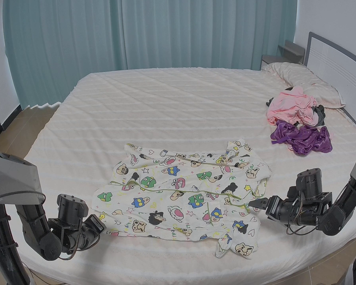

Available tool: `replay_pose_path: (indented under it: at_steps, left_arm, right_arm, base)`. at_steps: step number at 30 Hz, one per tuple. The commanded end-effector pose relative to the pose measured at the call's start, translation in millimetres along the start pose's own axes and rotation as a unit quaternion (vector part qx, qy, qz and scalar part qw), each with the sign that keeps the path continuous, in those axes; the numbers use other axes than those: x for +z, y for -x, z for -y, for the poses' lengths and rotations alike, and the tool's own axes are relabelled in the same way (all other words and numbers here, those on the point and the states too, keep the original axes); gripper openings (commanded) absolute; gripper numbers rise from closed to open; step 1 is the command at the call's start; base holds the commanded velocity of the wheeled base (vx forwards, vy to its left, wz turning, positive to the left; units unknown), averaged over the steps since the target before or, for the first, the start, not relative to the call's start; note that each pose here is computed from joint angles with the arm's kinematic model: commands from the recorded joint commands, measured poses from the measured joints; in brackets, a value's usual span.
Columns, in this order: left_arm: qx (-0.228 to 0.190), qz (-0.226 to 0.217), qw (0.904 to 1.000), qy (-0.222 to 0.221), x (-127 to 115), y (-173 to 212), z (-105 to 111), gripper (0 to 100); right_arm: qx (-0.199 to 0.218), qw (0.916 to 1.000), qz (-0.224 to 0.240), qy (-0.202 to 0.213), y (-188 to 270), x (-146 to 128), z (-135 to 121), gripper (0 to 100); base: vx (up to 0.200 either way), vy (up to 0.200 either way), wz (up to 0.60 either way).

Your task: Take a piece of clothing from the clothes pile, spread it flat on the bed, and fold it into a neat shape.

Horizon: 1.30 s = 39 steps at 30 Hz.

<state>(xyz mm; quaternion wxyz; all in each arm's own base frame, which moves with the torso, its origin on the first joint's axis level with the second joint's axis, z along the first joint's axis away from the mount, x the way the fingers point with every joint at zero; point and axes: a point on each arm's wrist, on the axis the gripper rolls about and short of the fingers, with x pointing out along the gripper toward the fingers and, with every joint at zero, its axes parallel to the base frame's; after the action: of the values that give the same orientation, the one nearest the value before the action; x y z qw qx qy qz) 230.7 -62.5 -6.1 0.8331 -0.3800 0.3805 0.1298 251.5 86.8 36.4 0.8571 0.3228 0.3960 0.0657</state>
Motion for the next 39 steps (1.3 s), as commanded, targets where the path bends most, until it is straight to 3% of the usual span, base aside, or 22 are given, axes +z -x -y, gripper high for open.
replay_pose_path:
  at_steps: [1,9,10,19,25,36,37,39]
  left_arm:
    - [-0.002,0.013,0.9999,0.005,7.9,4.5,-1.6,0]
    - [0.003,0.014,0.9999,-0.009,9.4,5.2,-4.1,0]
    - [0.003,0.014,0.9999,-0.009,9.4,5.2,-4.1,0]
    - [0.002,0.016,0.9998,-0.01,9.6,5.2,-3.9,0]
    - [0.003,0.019,0.9998,-0.007,11.8,4.3,-5.1,0]
    - [0.013,0.017,0.9998,-0.003,13.4,-1.9,-8.3,0]
    - [0.012,0.018,0.9998,-0.003,13.6,-2.1,-8.0,0]
    - [0.011,0.017,0.9998,-0.003,13.6,-2.1,-7.8,0]
  right_arm:
    - [-0.004,0.9995,-0.028,0.012,-6.6,-12.7,-1.6,100]
    - [-0.031,0.9956,-0.072,0.05,-31.6,-30.1,7.9,100]
    - [-0.034,0.9953,-0.074,0.052,-33.1,-30.5,9.2,0]
    - [-0.013,0.9981,-0.037,0.047,-41.1,-9.5,0.3,0]
    - [0.025,0.9981,0.038,0.042,-47.0,37.0,-22.0,0]
    - [0.01,0.9974,0.031,0.064,-86.7,57.0,-23.3,0]
    - [0.01,0.9975,0.029,0.064,-90.2,56.2,-22.6,100]
    - [0.009,0.9975,0.027,0.064,-93.1,55.1,-21.7,100]
  base:
    - [0.0,0.0,0.0]
    - [0.0,0.0,0.0]
    - [0.0,0.0,0.0]
    - [0.0,0.0,0.0]
    - [0.0,0.0,0.0]
    - [0.0,0.0,0.0]
    - [0.0,0.0,0.0]
    - [0.0,0.0,0.0]
